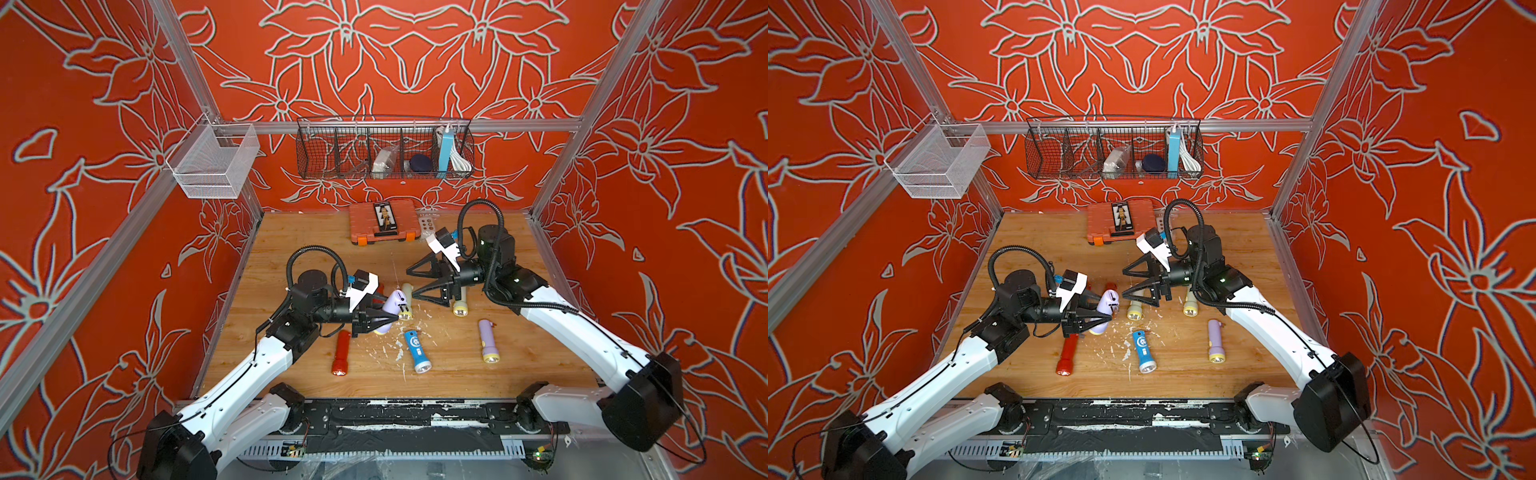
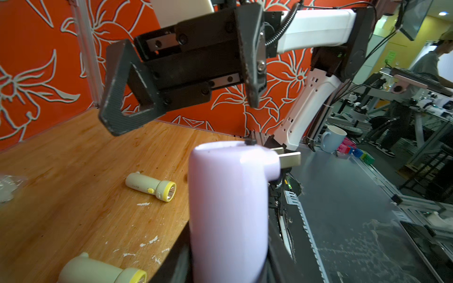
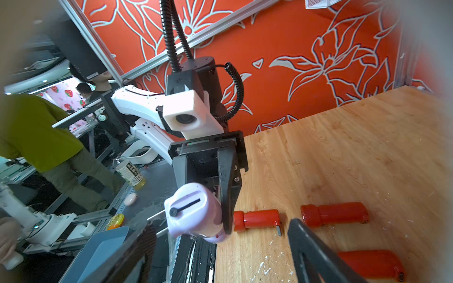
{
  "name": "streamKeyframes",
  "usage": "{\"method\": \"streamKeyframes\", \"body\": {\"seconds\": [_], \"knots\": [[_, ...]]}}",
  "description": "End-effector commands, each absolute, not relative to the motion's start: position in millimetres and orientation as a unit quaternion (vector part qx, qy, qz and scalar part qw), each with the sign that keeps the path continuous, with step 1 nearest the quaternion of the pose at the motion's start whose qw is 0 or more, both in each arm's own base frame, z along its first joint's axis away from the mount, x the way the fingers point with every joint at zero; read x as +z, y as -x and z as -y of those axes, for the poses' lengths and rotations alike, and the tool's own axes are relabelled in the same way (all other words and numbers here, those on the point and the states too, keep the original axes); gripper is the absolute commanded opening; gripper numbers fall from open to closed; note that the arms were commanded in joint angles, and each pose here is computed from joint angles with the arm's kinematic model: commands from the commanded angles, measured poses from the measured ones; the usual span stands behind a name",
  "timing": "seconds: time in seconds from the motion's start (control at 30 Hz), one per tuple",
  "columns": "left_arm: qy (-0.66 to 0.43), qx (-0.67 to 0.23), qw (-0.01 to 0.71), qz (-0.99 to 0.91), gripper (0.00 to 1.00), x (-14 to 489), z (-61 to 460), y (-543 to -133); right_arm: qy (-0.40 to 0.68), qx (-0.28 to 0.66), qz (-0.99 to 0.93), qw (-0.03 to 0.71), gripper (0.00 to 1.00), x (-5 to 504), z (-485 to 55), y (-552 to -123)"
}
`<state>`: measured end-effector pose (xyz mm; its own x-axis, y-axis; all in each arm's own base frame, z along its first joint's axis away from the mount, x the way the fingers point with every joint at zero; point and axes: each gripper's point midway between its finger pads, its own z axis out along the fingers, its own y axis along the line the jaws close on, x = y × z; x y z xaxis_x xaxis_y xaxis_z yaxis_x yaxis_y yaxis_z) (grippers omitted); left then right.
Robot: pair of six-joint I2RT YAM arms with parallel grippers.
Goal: Close the plug at the bottom of the flashlight
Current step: Pick up the flashlight from the center of the board, then close the plug of the flashlight.
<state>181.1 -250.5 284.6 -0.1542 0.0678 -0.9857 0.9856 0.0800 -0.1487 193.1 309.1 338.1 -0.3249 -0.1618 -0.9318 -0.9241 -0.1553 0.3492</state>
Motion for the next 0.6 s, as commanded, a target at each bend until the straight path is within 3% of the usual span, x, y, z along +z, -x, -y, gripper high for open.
{"method": "streamKeyframes", "body": {"seconds": [0.0,0.57], "knots": [[-0.495,-0.511,0.463,-0.529,0.0,298.7,251.1,-167.8,0.522,0.606,-0.516,0.307,0.83,349.2,-309.8,-173.5],[-0.496,-0.522,0.448,-0.53,0.0,297.3,253.4,-168.7,0.544,0.613,-0.509,0.264,0.74,337.2,-325.4,-154.3]]}}
